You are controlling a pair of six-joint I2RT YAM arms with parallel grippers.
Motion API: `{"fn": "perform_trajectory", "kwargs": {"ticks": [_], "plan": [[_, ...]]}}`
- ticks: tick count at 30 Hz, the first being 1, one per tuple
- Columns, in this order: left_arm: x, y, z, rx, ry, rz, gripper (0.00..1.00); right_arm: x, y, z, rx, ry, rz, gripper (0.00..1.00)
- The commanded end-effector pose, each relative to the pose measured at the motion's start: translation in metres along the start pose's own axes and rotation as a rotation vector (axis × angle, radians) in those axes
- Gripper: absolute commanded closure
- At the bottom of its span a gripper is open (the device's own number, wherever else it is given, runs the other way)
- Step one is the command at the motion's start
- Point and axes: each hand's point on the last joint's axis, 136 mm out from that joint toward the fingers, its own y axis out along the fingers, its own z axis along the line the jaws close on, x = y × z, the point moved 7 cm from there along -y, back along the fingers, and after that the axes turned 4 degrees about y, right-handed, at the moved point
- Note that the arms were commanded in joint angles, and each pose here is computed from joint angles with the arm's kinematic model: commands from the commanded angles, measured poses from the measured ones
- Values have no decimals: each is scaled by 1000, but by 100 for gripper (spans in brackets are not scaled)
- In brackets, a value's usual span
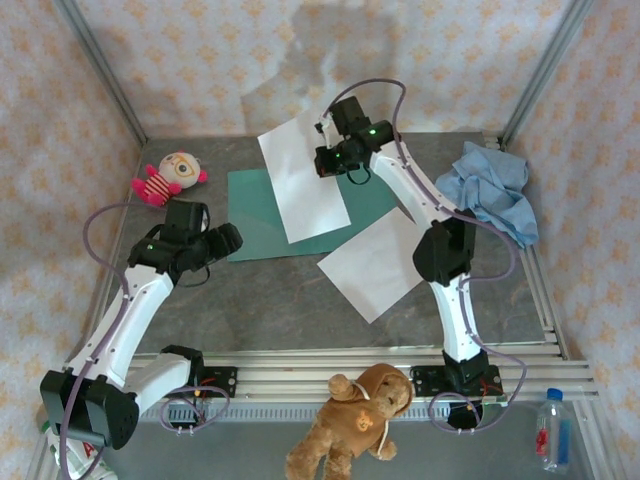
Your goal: Put the files into the folder
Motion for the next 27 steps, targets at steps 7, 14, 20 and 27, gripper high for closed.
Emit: {"fn": "perform_trajectory", "kwargs": {"ticks": [7,14,20,27], "plan": [[-13,-1,8,-7,-10,21,23,20,44,-29,-250,-182,-115,100],[-17,2,10,-4,-9,37,23,18,53,-21,-196,-188,-119,100],[-19,4,12,-1,-10,51,23,14,58,-14,-163,-235,-114,100],[-20,7,14,7,-6,60,23,10,48,-1,-74,-291,-125,100]]}}
